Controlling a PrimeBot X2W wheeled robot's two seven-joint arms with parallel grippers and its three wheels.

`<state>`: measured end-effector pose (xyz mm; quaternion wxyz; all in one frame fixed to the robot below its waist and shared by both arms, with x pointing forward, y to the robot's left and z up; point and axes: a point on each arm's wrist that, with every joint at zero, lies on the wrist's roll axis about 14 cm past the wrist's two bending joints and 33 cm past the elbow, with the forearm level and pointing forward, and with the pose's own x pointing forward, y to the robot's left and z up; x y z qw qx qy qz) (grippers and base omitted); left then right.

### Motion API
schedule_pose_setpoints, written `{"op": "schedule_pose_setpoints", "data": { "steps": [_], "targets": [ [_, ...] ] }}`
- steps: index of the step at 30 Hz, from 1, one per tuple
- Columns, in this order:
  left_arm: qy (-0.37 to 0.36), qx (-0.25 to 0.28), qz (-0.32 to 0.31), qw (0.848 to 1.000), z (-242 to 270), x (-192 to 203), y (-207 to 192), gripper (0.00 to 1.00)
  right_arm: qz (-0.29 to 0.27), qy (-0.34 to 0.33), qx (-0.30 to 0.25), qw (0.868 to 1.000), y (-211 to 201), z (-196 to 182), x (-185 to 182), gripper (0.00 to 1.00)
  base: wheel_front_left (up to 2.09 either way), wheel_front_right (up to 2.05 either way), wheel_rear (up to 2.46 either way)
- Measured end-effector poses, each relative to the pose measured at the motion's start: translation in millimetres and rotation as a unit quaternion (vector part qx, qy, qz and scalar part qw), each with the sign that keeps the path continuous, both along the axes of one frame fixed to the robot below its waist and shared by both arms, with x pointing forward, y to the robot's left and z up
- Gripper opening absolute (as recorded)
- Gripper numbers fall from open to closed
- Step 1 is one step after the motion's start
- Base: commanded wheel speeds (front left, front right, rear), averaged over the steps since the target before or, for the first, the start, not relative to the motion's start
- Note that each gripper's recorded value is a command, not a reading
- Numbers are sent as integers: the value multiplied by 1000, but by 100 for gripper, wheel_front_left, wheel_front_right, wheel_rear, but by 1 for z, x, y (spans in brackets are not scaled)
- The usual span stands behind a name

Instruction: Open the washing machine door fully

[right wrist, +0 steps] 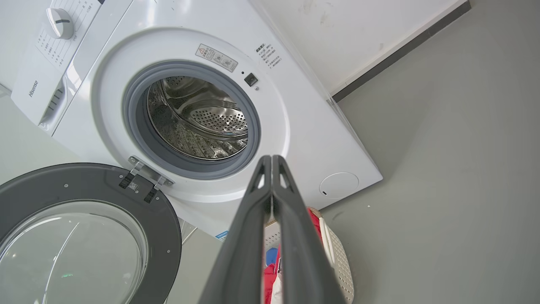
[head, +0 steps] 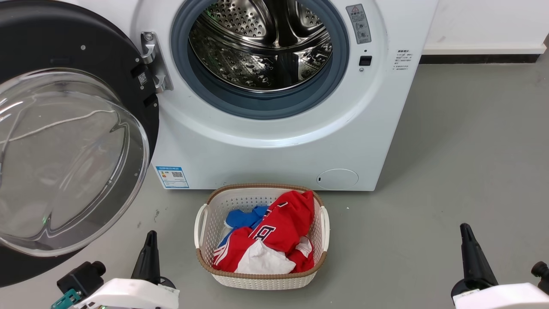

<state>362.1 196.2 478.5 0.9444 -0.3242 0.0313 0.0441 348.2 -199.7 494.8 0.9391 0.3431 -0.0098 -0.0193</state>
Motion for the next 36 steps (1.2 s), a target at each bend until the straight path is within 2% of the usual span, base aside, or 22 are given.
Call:
{"op": "schedule_pose_setpoints", "data": {
  "steps": [16,36],
  "targets": [
    [0,-110,6,994,1,5,2,0,-1,6,103,995,-1,-1,10,0,0,0,0],
    [-9,-225,5,974,6,12,2,0,0,10,214,977,-2,-1,19,0,0,0,0]
  ]
}}
